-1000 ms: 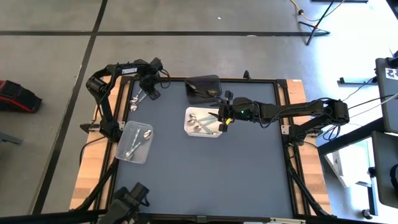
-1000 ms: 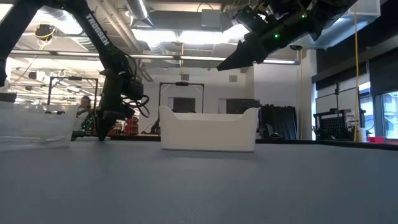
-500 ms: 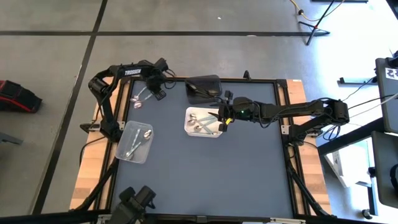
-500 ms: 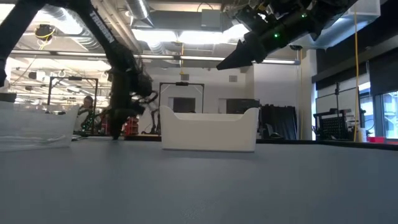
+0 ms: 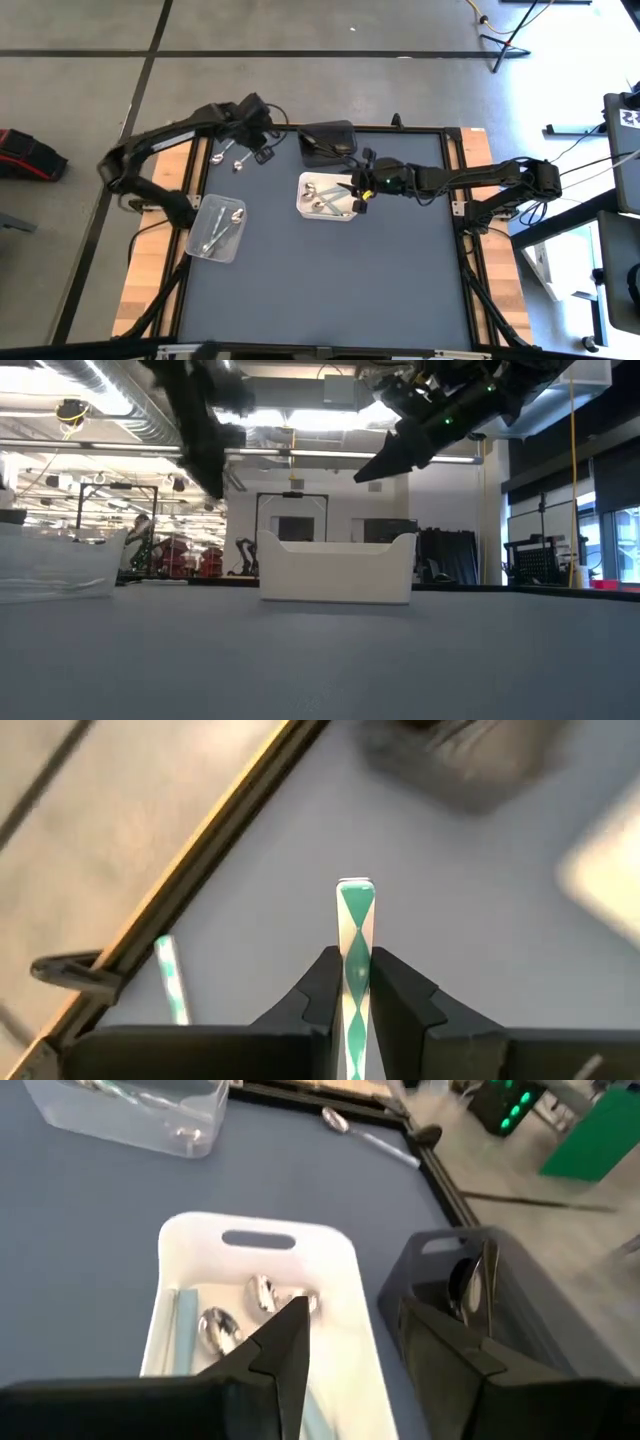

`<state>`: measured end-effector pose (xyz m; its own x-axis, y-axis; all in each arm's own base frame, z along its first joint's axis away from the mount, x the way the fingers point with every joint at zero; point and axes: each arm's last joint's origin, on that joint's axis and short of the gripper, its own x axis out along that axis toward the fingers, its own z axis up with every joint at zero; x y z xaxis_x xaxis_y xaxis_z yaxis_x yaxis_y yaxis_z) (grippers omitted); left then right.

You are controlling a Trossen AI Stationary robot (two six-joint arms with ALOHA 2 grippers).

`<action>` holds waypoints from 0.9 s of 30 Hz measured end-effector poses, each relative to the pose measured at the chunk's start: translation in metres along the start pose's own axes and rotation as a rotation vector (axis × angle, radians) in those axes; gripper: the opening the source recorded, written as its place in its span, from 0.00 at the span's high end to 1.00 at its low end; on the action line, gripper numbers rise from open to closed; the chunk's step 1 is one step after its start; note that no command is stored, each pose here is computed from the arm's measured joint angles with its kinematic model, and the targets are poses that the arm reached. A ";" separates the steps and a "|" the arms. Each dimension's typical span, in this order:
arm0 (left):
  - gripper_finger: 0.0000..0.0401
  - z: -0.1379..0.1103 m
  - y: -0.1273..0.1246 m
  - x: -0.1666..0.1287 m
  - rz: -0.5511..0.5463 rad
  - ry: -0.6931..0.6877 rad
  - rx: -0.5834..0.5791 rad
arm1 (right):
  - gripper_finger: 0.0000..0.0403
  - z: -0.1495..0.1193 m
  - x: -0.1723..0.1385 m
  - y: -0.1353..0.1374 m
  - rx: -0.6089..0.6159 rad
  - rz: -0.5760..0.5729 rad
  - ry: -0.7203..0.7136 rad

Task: Sort silverware by color (type)
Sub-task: Put the white green spoon into the transparent bin

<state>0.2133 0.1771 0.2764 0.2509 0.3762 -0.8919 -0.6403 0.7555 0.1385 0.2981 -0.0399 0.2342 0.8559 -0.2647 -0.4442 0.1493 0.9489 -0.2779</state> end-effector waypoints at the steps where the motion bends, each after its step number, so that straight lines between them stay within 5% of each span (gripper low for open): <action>1: 0.91 -0.002 -0.007 -0.013 -0.014 -0.036 0.004 | 0.64 0.000 0.000 0.002 0.001 0.006 0.006; 7: 0.91 -0.027 -0.042 -0.076 -0.121 -0.180 -0.015 | 0.64 0.003 -0.004 0.021 -0.022 0.056 0.001; 13: 0.91 -0.062 -0.065 -0.112 -0.221 -0.155 -0.082 | 0.64 0.006 -0.007 0.035 -0.045 0.097 -0.017; 27: 0.90 -0.120 -0.105 -0.105 -0.091 0.049 -0.101 | 0.64 0.007 -0.008 0.038 -0.053 0.113 -0.023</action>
<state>0.1673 -0.0060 0.3042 0.2771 0.2799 -0.9192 -0.6872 0.7264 0.0140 0.3001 -0.0008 0.2330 0.8768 -0.1520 -0.4562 0.0253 0.9620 -0.2717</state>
